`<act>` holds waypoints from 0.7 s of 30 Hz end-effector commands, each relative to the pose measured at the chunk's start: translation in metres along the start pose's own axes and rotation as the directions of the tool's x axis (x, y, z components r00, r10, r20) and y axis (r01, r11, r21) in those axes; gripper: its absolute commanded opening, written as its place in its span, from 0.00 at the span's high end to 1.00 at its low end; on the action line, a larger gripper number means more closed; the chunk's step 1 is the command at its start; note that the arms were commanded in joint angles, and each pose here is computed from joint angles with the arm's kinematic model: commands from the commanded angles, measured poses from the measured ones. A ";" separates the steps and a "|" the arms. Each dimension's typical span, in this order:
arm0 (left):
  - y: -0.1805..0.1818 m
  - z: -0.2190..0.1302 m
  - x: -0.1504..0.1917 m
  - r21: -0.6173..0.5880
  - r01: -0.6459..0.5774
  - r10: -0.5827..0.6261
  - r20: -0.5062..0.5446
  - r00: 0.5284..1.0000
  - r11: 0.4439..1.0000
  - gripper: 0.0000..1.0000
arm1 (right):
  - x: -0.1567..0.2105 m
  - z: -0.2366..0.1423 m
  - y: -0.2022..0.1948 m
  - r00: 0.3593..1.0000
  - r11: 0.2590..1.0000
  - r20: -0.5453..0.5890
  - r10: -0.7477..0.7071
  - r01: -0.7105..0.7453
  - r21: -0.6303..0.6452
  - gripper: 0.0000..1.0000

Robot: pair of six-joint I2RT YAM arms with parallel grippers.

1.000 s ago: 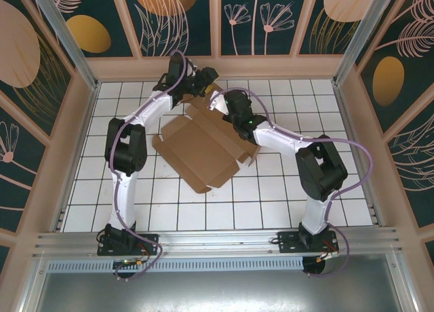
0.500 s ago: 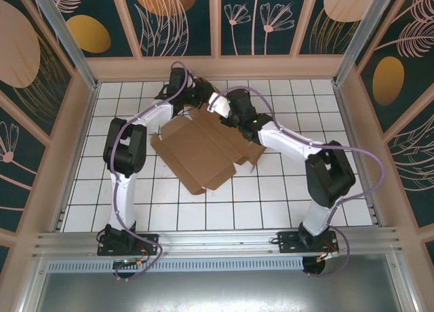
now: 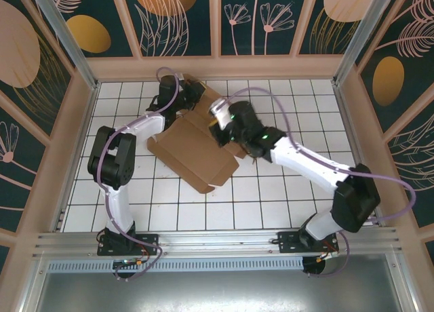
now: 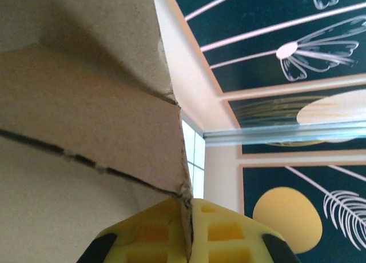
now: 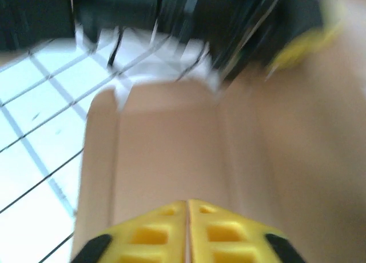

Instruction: Fold the paper box

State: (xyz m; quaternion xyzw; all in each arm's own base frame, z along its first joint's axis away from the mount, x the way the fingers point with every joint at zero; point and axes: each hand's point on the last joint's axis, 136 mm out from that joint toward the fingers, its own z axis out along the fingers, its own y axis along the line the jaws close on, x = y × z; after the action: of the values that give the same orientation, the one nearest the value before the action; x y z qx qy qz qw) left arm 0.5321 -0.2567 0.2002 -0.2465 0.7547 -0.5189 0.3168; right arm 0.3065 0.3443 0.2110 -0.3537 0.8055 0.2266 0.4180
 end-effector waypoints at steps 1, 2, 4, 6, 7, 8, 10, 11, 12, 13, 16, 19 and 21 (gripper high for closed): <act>-0.015 -0.010 -0.022 0.061 0.013 -0.019 0.110 0.994 0.998 1.00 | 0.069 0.033 0.026 0.976 0.994 -0.194 0.103 -0.106 -0.002 0.93; -0.013 -0.010 -0.024 0.061 0.024 -0.031 0.117 0.993 0.998 1.00 | 0.082 0.040 0.031 0.967 0.994 -0.231 0.103 -0.107 -0.004 0.93; -0.006 -0.012 -0.027 0.068 0.055 -0.064 0.133 0.989 0.996 1.00 | 0.110 0.058 0.039 0.944 0.994 -0.313 0.101 -0.106 0.001 0.94; -0.002 -0.014 -0.030 0.066 0.071 -0.080 0.145 0.986 0.995 1.00 | 0.136 0.071 0.037 0.921 0.996 -0.379 0.094 -0.085 0.040 0.94; -0.001 -0.016 -0.031 0.060 0.073 -0.081 0.149 0.985 0.996 1.00 | 0.148 0.076 0.034 0.908 0.995 -0.406 0.098 -0.080 0.062 0.95; 0.001 -0.018 -0.033 0.055 0.071 -0.079 0.157 0.984 0.996 1.00 | 0.159 0.079 0.033 0.897 0.994 -0.430 0.105 -0.083 0.070 0.96; 0.003 -0.024 -0.035 0.041 0.064 -0.070 0.175 0.982 0.997 1.00 | 0.182 0.084 0.030 0.868 0.992 -0.483 0.115 -0.078 0.096 0.97; 0.005 -0.027 -0.036 0.033 0.063 -0.068 0.186 0.980 0.997 1.00 | 0.193 0.084 0.029 0.851 0.992 -0.512 0.120 -0.078 0.103 0.98; 0.006 -0.030 -0.038 0.028 0.061 -0.066 0.196 0.978 0.998 1.00 | 0.205 0.083 0.026 0.832 0.990 -0.540 0.128 -0.072 0.124 0.99; 0.009 -0.033 -0.038 0.017 0.059 -0.061 0.199 0.978 0.998 1.00 | 0.214 0.080 0.022 0.818 0.987 -0.559 0.136 -0.067 0.143 0.99; 0.012 -0.043 -0.039 -0.001 0.039 -0.038 0.208 0.977 0.999 1.00 | 0.233 0.065 0.004 0.789 0.976 -0.592 0.165 -0.045 0.211 1.00; 0.020 -0.054 -0.040 -0.030 0.018 -0.010 0.230 0.973 0.999 1.00 | 0.237 0.048 -0.023 0.781 0.953 -0.576 0.240 -0.076 0.294 1.00; 0.024 -0.058 -0.041 -0.044 0.010 0.000 0.234 0.972 0.999 1.00 | 0.236 0.040 -0.038 0.780 0.942 -0.565 0.268 -0.089 0.325 0.99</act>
State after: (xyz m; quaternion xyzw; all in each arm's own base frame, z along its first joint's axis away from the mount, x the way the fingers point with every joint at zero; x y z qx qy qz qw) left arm 0.5166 -0.1976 0.1859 -0.3261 0.7306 -0.4807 0.3589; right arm 0.2674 0.3266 0.0199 -0.3076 0.9172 0.1220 0.2217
